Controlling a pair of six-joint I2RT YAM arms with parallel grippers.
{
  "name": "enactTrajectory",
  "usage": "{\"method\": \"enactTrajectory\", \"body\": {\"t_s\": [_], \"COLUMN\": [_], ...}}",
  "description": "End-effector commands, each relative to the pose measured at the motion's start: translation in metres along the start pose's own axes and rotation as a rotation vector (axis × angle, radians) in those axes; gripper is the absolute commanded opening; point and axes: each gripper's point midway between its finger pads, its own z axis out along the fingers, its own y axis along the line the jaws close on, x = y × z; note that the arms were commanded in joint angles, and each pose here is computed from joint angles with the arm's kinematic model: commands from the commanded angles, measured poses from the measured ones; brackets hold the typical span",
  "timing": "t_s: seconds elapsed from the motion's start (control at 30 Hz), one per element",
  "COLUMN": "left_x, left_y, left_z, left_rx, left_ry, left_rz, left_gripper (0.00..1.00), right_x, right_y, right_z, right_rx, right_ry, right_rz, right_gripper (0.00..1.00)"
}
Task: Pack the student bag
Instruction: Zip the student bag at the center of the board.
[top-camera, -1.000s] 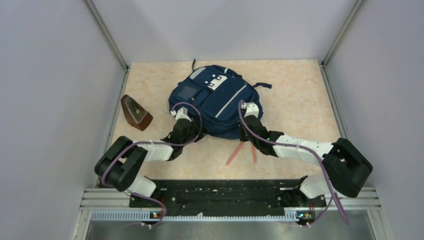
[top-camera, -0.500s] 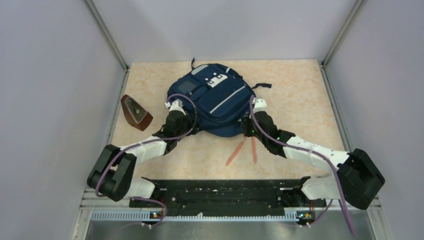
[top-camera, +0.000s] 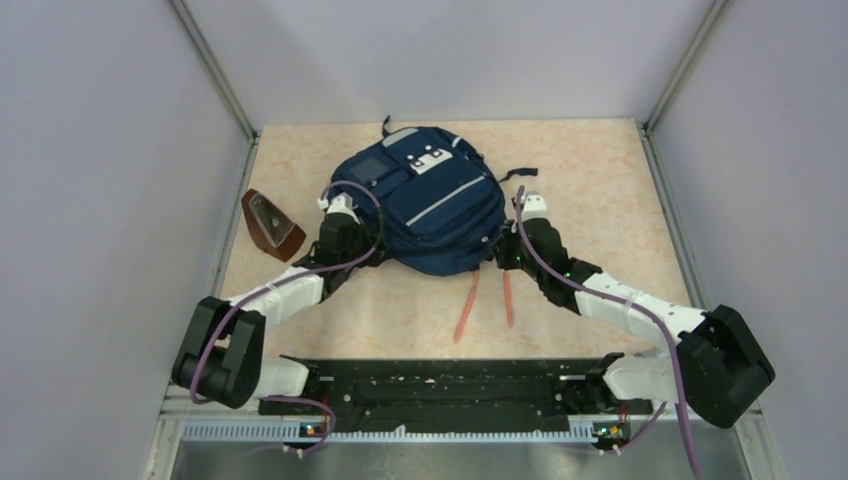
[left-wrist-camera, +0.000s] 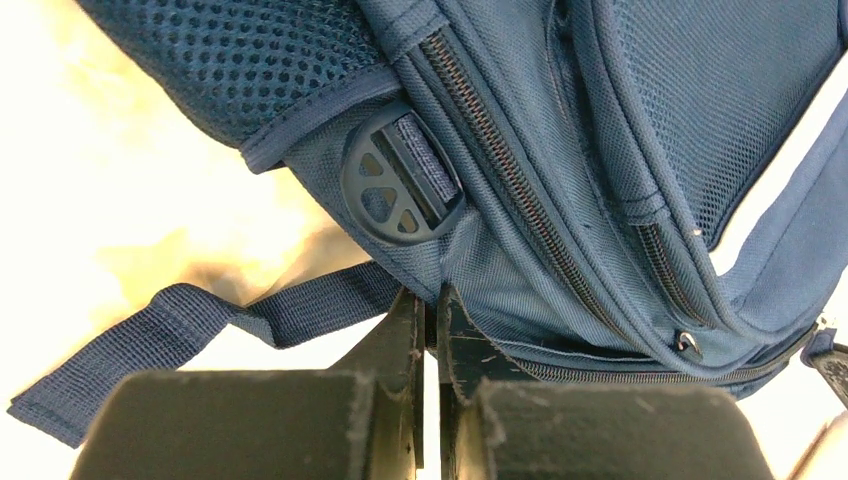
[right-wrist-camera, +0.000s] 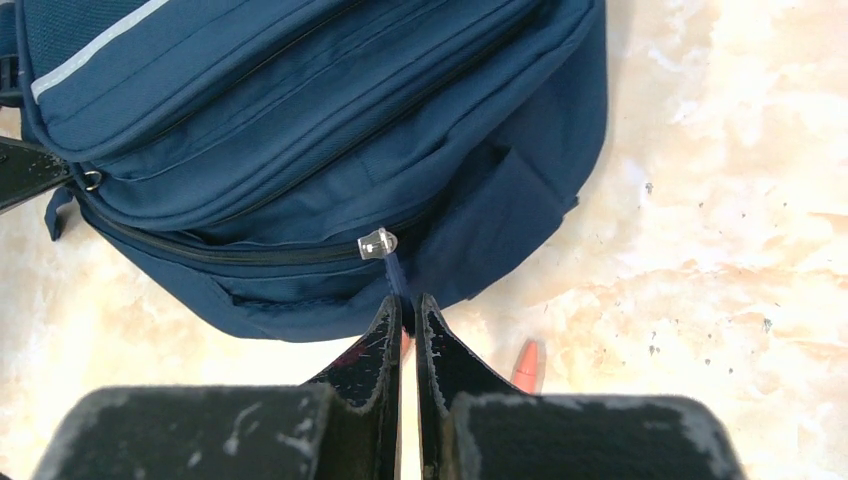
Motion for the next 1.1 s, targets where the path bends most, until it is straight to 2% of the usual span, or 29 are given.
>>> {"method": "enactTrajectory", "body": {"t_s": [0.0, 0.17, 0.27, 0.33, 0.43, 0.53, 0.67, 0.77, 0.9, 1.07], "left_x": [-0.069, -0.092, -0.099, -0.098, -0.097, -0.091, -0.071, -0.039, 0.003, 0.04], "left_y": [0.017, 0.025, 0.019, 0.009, -0.007, -0.03, -0.08, -0.116, -0.151, -0.168], "left_z": [-0.01, -0.013, -0.014, -0.016, -0.025, -0.042, -0.066, -0.07, -0.063, -0.033], "left_rx": [-0.087, -0.124, -0.117, -0.081, -0.015, 0.018, 0.136, 0.311, 0.532, 0.596], "left_ry": [-0.211, -0.254, -0.241, -0.215, -0.226, -0.273, -0.321, -0.283, -0.216, -0.171], "left_rz": [0.018, 0.015, 0.06, 0.087, 0.14, 0.26, 0.51, 0.667, 0.821, 1.018], "left_gripper": [0.0, 0.0, 0.0, 0.13, 0.44, 0.56, 0.58, 0.58, 0.58, 0.58], "right_x": [-0.023, -0.023, -0.025, -0.025, -0.022, -0.022, -0.026, -0.03, -0.034, -0.037], "right_y": [-0.025, -0.028, -0.013, -0.004, -0.002, 0.0, 0.005, 0.007, 0.014, 0.016], "right_z": [0.002, 0.007, 0.008, 0.008, 0.007, 0.004, -0.001, -0.004, -0.008, -0.01], "right_rx": [0.09, 0.096, 0.013, -0.039, -0.058, -0.072, -0.102, -0.114, -0.145, -0.155], "right_ry": [-0.075, -0.061, -0.058, -0.047, -0.035, -0.037, -0.046, -0.054, -0.063, -0.068], "right_rz": [0.044, 0.058, 0.039, 0.018, 0.003, -0.008, -0.023, -0.024, -0.019, -0.014], "right_gripper": [0.0, 0.0, 0.0, 0.0, 0.0, 0.0, 0.0, 0.0, 0.0, 0.0]}}
